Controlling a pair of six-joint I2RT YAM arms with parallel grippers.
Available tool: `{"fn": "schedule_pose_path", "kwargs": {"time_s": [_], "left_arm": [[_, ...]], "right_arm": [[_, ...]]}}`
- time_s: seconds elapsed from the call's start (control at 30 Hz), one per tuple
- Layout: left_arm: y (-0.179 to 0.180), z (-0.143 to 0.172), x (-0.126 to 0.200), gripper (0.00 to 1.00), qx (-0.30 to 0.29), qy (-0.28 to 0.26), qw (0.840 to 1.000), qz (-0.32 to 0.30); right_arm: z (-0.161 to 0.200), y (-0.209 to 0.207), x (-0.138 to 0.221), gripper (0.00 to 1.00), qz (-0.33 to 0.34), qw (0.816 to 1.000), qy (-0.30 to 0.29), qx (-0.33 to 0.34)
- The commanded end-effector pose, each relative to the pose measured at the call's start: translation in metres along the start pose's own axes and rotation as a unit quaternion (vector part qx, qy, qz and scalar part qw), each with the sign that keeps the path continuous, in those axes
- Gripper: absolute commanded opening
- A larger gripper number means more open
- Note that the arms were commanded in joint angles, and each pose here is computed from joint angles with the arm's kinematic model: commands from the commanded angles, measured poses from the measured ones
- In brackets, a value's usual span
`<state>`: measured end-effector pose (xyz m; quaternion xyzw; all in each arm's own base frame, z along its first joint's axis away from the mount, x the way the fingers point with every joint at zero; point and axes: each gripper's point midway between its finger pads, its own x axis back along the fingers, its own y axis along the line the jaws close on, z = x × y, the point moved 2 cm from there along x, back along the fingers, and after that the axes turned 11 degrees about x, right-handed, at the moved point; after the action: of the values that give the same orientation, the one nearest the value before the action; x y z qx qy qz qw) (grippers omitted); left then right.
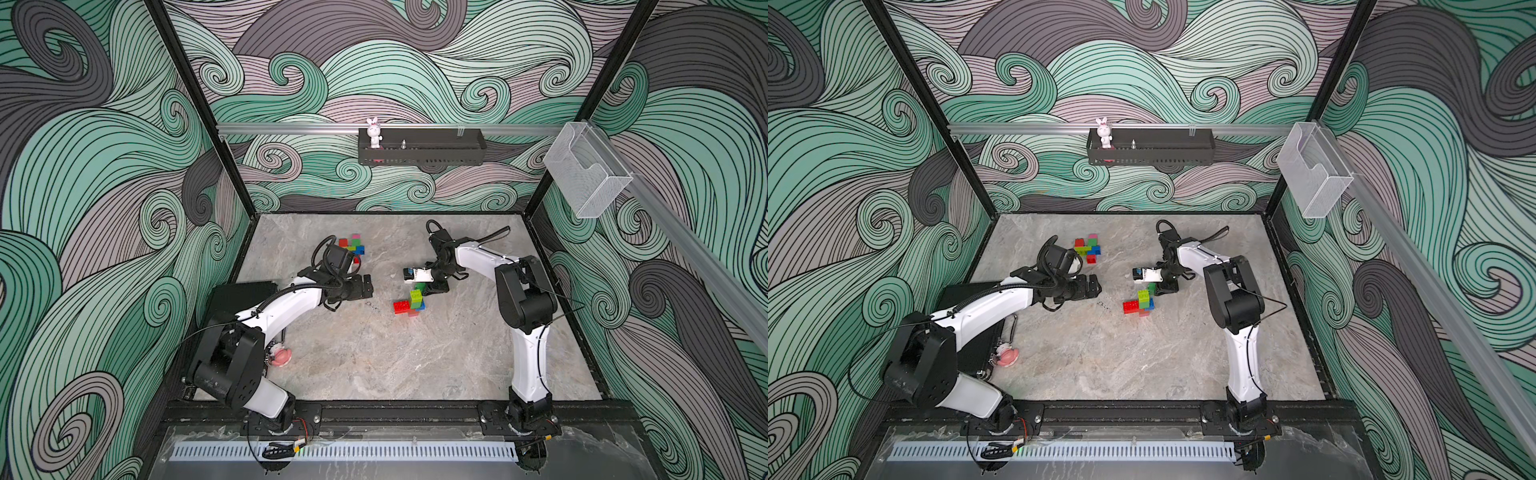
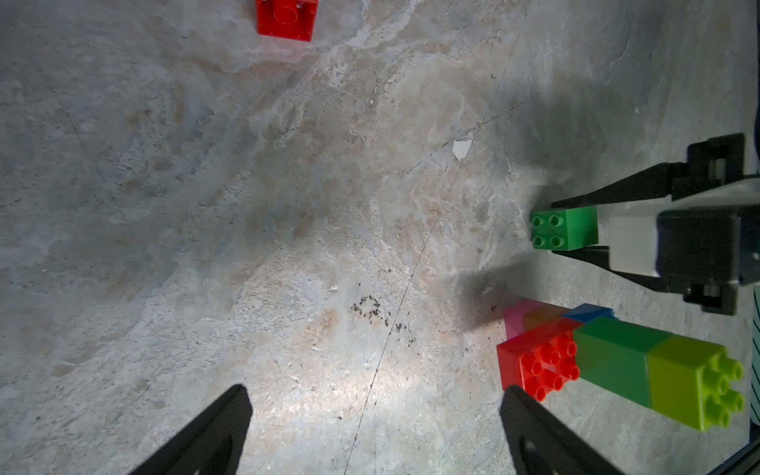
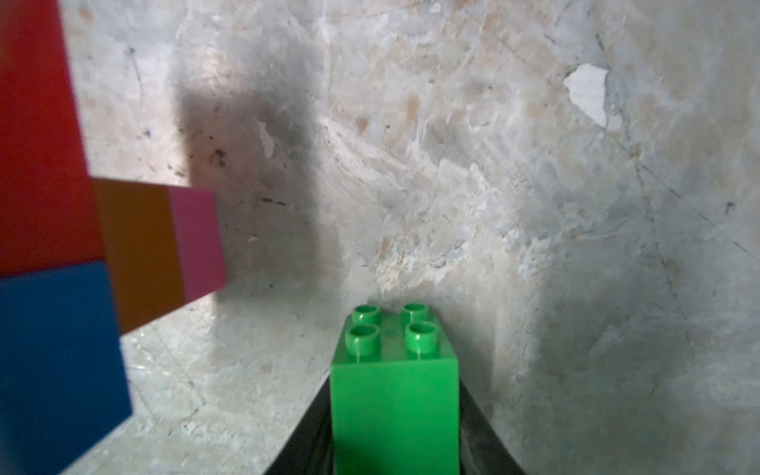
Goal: Assemble the number 4 with lego
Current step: Pick up the lego brick from the center of the board.
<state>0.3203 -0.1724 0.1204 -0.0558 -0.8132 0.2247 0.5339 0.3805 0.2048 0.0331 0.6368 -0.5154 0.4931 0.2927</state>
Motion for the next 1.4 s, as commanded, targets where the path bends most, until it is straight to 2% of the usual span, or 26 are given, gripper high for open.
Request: {"fn": "schedule_pose_path", "kwargs": {"time_s": [0.0,0.07,0.23,0.3,0.37,0.43,0.5,0.6,0.67,0.8,0.9,1.0,1.2,1.37], "left_arm": [[0.004,0.002,0.004,0.99,0.007,0.004,1.000,-0.003],[0.002,0.001,0.005,0.98,0.005,0.003,1.000,0.004],[-0.018,-0.002,0.019,0.99,-0.017,0.009,0.998,0.052],[-0.032,-0.005,0.029,0.99,-0.032,0.011,0.996,0.080],[-0.045,-0.005,0.039,0.99,-0.048,0.017,0.992,0.112],[-0.061,-0.003,0.047,0.98,-0.073,0.030,0.985,0.156],[-0.078,-0.001,0.058,0.98,-0.089,0.046,0.975,0.200],[-0.099,0.002,0.077,0.97,-0.104,0.069,0.959,0.253],[-0.113,0.005,0.093,0.97,-0.117,0.088,0.947,0.287],[-0.137,0.012,0.125,0.97,-0.141,0.126,0.914,0.360],[-0.148,0.015,0.136,0.96,-0.151,0.129,0.901,0.386],[-0.153,0.019,0.135,0.95,-0.167,0.128,0.902,0.377],[-0.159,0.020,0.121,0.90,-0.167,0.125,0.917,0.341],[-0.166,0.024,0.109,0.84,-0.164,0.135,0.919,0.331]], "right_arm": [[0.003,0.002,0.005,0.31,-0.005,1.000,0.006,-0.004],[0.004,-0.002,0.013,0.24,0.010,1.000,0.006,-0.012],[-0.008,-0.021,0.066,0.19,0.098,0.993,-0.031,-0.063],[-0.012,-0.030,0.091,0.19,0.164,0.981,-0.038,-0.095],[-0.012,-0.037,0.117,0.15,0.228,0.962,-0.037,-0.144],[-0.016,-0.033,0.137,0.11,0.264,0.947,-0.046,-0.175],[-0.029,-0.024,0.157,0.09,0.287,0.934,-0.081,-0.198],[-0.060,-0.005,0.182,0.01,0.299,0.919,-0.154,-0.206],[-0.086,0.014,0.194,0.00,0.298,0.915,-0.198,-0.186],[-0.124,0.051,0.198,0.00,0.290,0.912,-0.257,-0.133],[-0.134,0.064,0.191,0.00,0.274,0.919,-0.254,-0.124],[-0.143,0.072,0.182,0.00,0.262,0.927,-0.243,-0.110],[-0.156,0.069,0.175,0.00,0.257,0.925,-0.261,-0.100],[-0.172,0.066,0.176,0.00,0.254,0.924,-0.276,-0.080]]}}
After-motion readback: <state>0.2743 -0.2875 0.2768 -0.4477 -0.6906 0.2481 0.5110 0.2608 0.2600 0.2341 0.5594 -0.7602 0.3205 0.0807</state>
